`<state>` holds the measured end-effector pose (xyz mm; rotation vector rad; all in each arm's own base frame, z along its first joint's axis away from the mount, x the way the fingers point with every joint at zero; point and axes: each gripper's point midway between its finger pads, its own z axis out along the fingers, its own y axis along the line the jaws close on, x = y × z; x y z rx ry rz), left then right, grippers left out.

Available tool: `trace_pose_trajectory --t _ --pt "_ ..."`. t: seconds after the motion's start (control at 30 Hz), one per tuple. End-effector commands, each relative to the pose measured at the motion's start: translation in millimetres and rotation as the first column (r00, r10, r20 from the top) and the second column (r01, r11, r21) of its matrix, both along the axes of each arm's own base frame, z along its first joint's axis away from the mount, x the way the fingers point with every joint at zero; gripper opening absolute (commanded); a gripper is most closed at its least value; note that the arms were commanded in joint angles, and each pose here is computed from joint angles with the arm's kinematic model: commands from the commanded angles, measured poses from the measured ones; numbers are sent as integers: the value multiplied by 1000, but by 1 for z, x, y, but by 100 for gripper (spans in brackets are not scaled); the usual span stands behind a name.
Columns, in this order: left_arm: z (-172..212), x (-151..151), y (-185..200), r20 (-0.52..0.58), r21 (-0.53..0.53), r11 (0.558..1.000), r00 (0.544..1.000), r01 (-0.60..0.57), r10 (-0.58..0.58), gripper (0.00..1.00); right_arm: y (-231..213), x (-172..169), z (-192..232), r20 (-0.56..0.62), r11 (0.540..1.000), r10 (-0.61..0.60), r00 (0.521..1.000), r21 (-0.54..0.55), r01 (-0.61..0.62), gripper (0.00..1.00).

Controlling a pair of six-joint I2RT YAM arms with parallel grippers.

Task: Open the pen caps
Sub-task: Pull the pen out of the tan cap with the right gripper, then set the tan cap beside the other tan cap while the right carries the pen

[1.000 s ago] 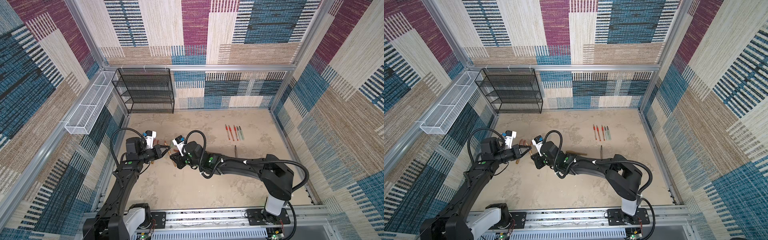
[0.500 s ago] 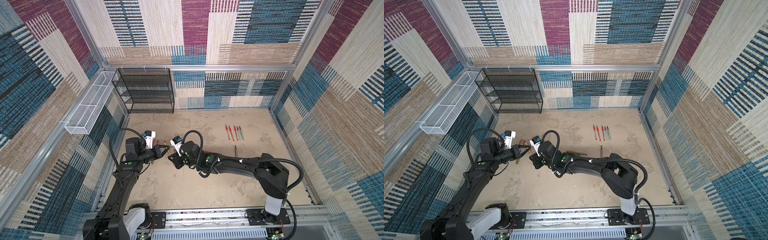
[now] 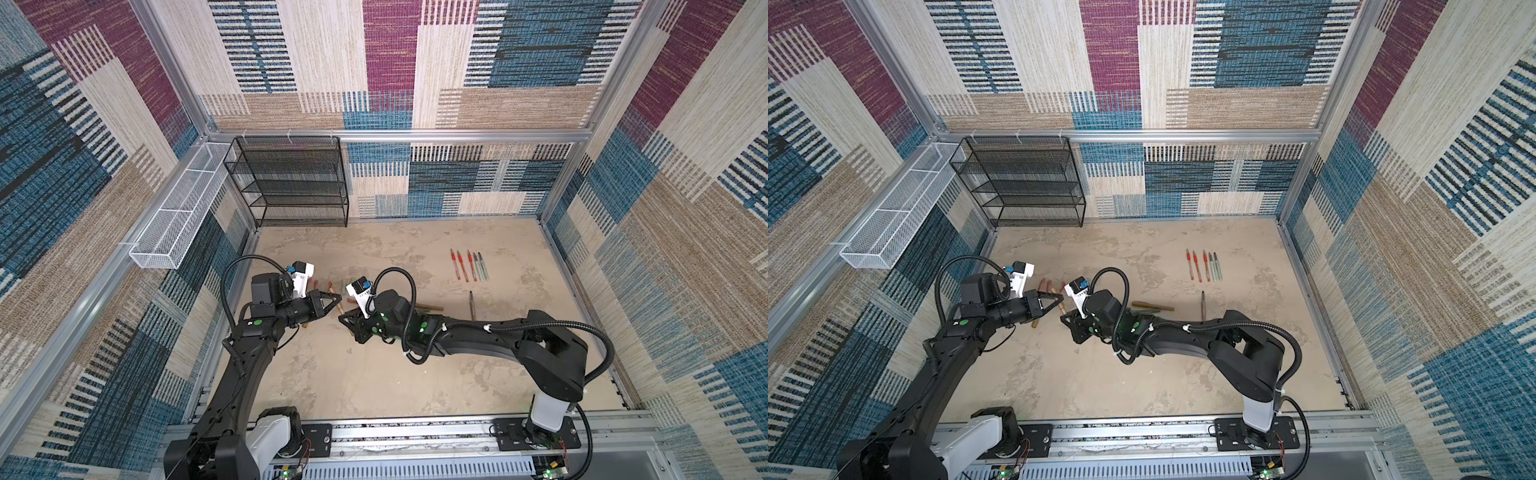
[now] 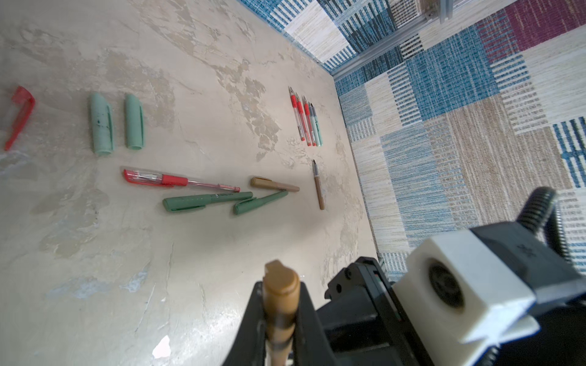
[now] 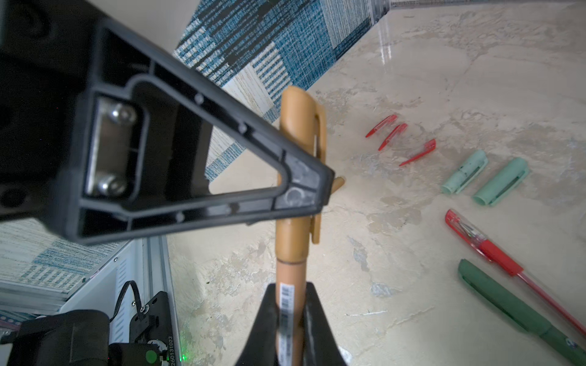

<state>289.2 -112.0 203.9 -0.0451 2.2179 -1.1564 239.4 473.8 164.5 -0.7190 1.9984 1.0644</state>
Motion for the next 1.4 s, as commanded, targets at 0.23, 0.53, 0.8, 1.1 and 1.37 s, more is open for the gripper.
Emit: trace_pose_trajectory --t 0.23,0.53,0.8,1.1,1.37 --pt "23 34 32 134 88 986 982 -144 132 0 -50 -33 -60 -144 990 -29 989 -141 8 0" --pt "-8 32 46 98 225 961 985 -159 140 0 -91 -19 -50 -121 976 -168 978 -157 148 0" --pt "-48 31 57 23 423 903 997 -81 79 0 -146 7 -36 -117 934 -332 936 -183 308 0" --pt "-102 24 69 -154 597 798 988 77 20 0 -198 24 -28 -95 879 -445 891 -237 414 0" --pt "-135 25 79 -273 637 756 961 151 38 0 -244 37 -34 -110 827 -537 836 -263 497 0"
